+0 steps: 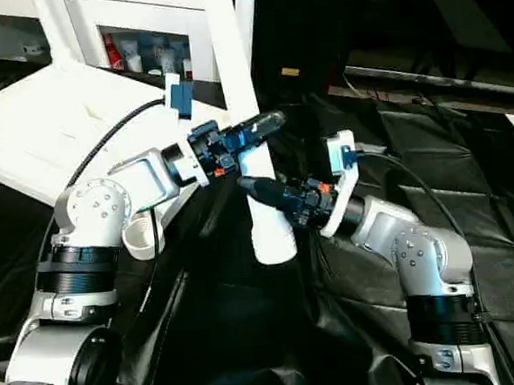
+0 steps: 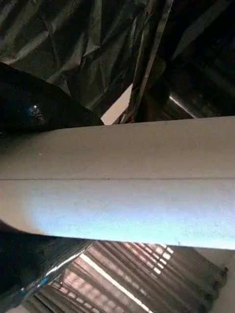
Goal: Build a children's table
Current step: Pick table leg
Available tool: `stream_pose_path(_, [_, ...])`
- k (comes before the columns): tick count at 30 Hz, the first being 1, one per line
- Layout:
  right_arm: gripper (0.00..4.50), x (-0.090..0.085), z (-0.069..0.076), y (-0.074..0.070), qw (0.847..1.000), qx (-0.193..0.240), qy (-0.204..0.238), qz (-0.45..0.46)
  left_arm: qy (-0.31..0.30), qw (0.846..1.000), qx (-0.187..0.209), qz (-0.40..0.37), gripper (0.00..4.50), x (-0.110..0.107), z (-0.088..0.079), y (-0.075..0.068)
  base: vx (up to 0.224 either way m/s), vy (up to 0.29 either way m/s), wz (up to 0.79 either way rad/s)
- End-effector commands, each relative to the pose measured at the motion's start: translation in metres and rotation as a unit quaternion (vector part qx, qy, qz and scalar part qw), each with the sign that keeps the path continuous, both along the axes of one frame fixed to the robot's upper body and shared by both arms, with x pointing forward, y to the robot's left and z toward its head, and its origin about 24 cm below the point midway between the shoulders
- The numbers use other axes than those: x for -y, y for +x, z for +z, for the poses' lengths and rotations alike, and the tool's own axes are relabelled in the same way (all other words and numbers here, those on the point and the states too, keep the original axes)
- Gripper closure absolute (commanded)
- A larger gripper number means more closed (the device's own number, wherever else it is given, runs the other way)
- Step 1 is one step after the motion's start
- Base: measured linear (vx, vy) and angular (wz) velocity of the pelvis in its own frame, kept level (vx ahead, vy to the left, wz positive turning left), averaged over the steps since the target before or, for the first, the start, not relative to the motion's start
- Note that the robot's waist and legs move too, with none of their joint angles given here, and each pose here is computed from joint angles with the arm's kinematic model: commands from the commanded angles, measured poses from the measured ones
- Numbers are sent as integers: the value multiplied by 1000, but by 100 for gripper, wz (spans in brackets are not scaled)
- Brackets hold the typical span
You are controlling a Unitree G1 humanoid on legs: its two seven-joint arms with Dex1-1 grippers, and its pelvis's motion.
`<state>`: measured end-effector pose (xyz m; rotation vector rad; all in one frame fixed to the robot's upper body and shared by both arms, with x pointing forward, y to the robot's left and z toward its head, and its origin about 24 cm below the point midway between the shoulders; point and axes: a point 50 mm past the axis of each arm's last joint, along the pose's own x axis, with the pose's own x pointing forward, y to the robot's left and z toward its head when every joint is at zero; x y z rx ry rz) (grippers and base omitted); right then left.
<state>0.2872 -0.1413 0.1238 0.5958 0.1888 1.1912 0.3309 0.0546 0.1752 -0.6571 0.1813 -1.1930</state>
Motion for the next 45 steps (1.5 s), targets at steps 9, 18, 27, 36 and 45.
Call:
stream_pose_path(9, [144, -2, 4, 7, 998, 5, -45, -33, 54, 997, 60, 14, 262, -4, 13, -2, 0, 0, 0])
stream_pose_path(18, [138, -9, 1, 5, 987, 4, -156, -22, 110, 988, 112, -5, 262, -3, 24, -6, 0, 0, 0])
stream_pose_path(27, [138, -16, -2, 3, 980, 9, -199, -3, 114, 984, 129, -52, 262, -2, 25, -14, 0, 0, 0])
stream_pose_path(36, [138, -18, -8, -4, 977, 2, -212, 21, 111, 979, 133, -105, 262, -2, 22, -22, 0, 0, 0])
stream_pose_path(45, [138, -21, -9, -7, 977, 1, -212, 36, 93, 978, 128, -136, 264, -2, 24, -26, 0, 0, 0])
